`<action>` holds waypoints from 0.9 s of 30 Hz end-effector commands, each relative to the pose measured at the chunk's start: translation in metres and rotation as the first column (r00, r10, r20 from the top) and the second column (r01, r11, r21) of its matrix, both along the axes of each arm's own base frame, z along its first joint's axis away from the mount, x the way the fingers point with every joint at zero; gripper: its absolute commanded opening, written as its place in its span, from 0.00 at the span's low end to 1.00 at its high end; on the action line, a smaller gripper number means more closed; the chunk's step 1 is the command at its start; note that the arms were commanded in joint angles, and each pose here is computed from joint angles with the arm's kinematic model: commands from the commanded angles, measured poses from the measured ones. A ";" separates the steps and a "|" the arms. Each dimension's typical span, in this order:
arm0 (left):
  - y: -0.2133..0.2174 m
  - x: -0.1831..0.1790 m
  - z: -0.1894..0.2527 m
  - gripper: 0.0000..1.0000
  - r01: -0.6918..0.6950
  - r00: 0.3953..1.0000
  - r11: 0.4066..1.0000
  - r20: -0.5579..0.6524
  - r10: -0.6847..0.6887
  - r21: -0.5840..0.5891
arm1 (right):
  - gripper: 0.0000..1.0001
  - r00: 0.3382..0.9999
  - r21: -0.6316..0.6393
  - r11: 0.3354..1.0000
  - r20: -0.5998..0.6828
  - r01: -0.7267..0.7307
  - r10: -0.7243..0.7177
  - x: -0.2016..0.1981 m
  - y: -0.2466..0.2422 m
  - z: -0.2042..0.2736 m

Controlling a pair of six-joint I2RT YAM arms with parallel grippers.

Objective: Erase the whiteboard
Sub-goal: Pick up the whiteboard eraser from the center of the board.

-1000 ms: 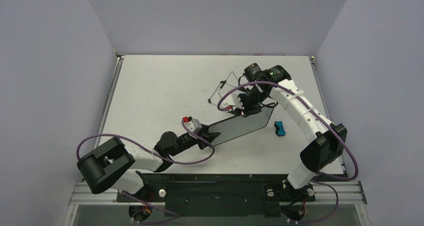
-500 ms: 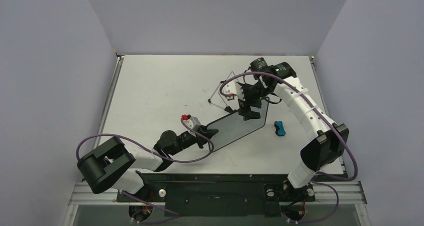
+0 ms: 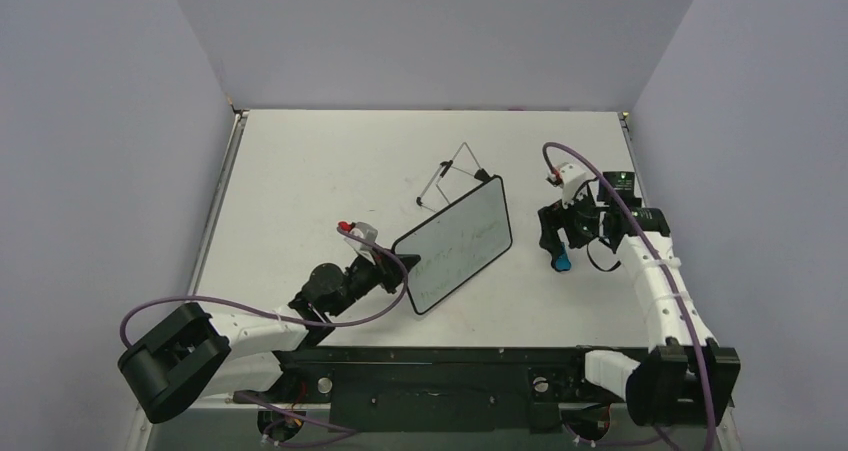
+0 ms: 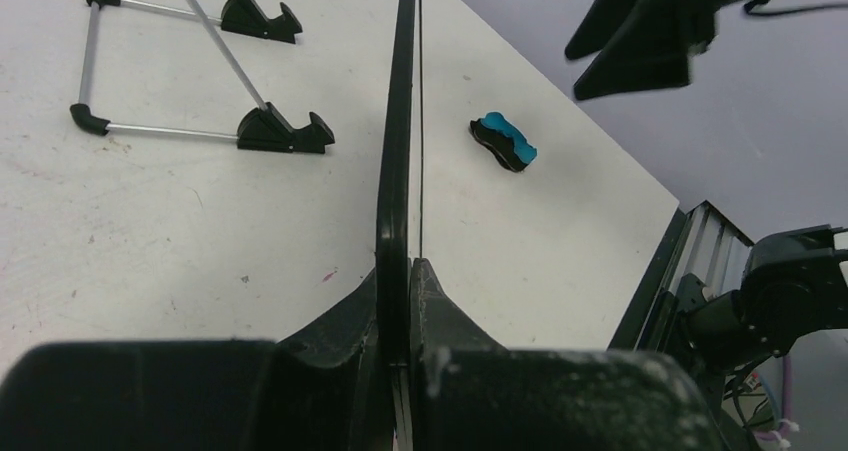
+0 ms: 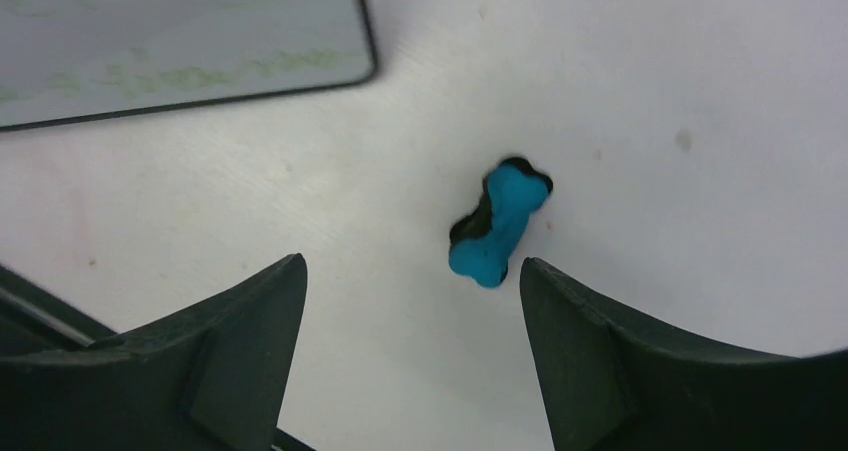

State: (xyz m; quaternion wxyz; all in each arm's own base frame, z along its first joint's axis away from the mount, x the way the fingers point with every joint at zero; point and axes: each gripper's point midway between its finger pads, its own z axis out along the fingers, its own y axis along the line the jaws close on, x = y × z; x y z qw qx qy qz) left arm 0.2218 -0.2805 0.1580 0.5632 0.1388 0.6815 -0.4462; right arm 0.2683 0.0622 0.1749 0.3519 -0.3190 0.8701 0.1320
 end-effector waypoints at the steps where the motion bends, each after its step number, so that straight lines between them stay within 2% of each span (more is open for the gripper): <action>1: 0.015 0.008 0.016 0.00 -0.095 0.995 0.991 -0.032 0.092 -0.095 | 0.73 0.884 -0.052 0.885 -0.054 0.463 -0.465 0.029 -0.066 -0.052; 2: 0.016 0.008 0.016 0.00 -0.101 0.995 0.990 -0.033 0.098 -0.099 | 0.72 0.855 -0.100 0.857 -0.073 0.506 -0.513 0.028 -0.076 -0.064; 6: 0.020 0.007 0.019 0.00 -0.108 0.994 0.988 -0.020 0.106 -0.107 | 0.71 0.816 -0.208 0.817 -0.116 0.538 -0.566 0.034 -0.093 -0.087; 10: 0.021 0.005 0.021 0.00 -0.101 0.995 0.989 -0.008 0.101 -0.105 | 0.66 0.808 -0.256 0.822 -0.189 0.508 -0.558 0.041 -0.091 -0.109; 16: 0.024 0.002 0.017 0.00 -0.097 0.995 0.991 -0.006 0.097 -0.094 | 0.60 0.814 -0.248 0.860 -0.287 0.446 -0.505 0.043 -0.072 -0.128; 20: 0.023 0.001 0.017 0.00 -0.093 0.996 0.991 -0.002 0.093 -0.093 | 0.56 0.799 -0.271 0.859 -0.324 0.435 -0.507 0.038 -0.071 -0.140; 24: 0.024 0.001 0.019 0.00 -0.092 0.996 0.991 0.003 0.092 -0.099 | 0.47 0.779 -0.310 0.848 -0.348 0.429 -0.521 0.035 -0.076 -0.150; 26: 0.024 0.001 0.020 0.00 -0.092 0.996 0.990 0.004 0.093 -0.102 | 0.33 0.773 -0.319 0.848 -0.363 0.422 -0.521 0.032 -0.076 -0.154; 27: 0.024 0.000 0.021 0.00 -0.092 0.996 0.990 0.004 0.093 -0.105 | 0.30 0.773 -0.319 0.852 -0.368 0.416 -0.516 0.032 -0.075 -0.154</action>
